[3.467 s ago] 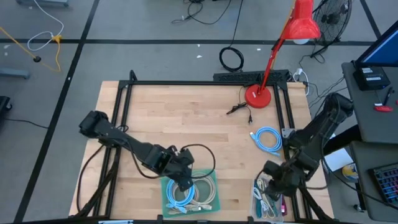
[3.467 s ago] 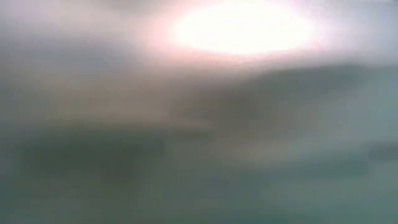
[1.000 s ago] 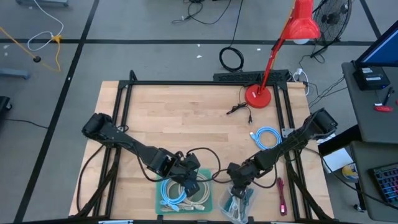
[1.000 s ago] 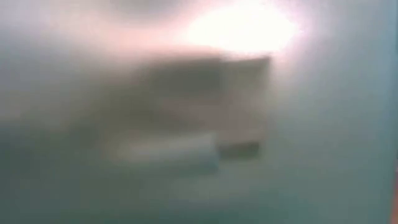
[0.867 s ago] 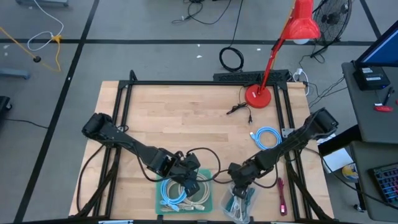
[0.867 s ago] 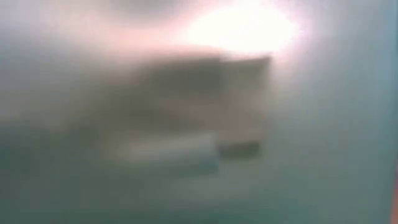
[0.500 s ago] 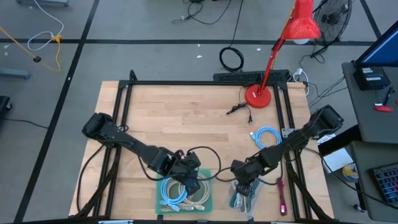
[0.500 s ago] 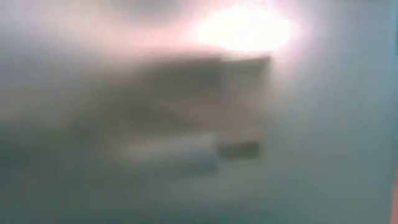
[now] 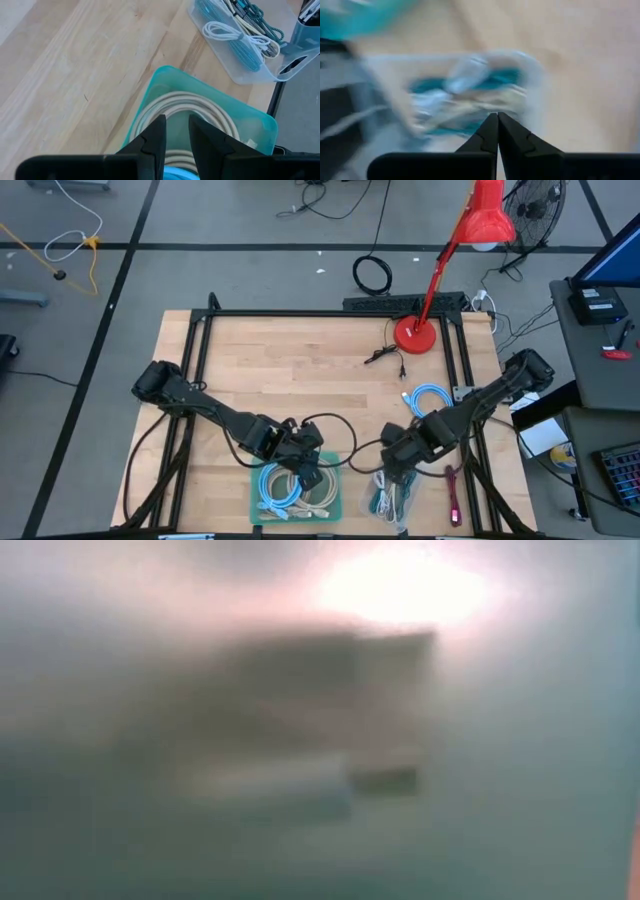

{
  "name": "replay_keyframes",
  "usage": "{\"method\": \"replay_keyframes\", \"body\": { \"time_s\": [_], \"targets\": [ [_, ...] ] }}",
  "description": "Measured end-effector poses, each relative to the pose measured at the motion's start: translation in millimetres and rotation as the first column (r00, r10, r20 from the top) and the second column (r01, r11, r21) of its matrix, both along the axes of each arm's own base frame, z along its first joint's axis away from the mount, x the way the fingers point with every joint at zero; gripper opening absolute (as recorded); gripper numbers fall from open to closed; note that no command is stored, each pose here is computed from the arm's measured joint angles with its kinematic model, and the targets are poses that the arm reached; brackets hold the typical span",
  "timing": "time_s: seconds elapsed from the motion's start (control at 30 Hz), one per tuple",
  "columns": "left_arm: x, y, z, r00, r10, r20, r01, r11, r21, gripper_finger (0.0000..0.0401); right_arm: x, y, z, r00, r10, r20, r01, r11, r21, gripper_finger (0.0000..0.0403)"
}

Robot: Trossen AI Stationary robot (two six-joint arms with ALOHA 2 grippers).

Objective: Pick & Place USB Port
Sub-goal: Adjust the bins

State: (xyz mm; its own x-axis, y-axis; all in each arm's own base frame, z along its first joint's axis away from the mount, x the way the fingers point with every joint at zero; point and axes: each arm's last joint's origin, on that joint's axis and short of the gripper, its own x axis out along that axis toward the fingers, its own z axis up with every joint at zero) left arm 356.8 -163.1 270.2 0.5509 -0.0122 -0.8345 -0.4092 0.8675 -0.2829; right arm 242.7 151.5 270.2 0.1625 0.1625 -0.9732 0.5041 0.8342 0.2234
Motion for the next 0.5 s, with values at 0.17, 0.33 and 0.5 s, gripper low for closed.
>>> {"method": "replay_keyframes", "body": {
  "time_s": [0.17,0.33,0.5],
  "targets": [
    [0,0,0,1.0,-0.001,0.002,0.001,1.0,0.011,0.0088,-15,0,0,0.993,-0.002,-0.12,-0.006,0.997,-0.07,0.0005],
    [0,1,0,1.0,-0.002,0.007,0.002,1.0,0.023,0.0088,-19,5,-5,0.99,0.026,-0.137,-0.033,0.998,-0.049,0.0044],
    [0,0,0,1.0,0.004,0.01,-0.004,1.0,0.027,0.0088,-24,5,-14,0.985,0.043,-0.167,-0.055,0.996,-0.07,0.0106]
  ]
}}
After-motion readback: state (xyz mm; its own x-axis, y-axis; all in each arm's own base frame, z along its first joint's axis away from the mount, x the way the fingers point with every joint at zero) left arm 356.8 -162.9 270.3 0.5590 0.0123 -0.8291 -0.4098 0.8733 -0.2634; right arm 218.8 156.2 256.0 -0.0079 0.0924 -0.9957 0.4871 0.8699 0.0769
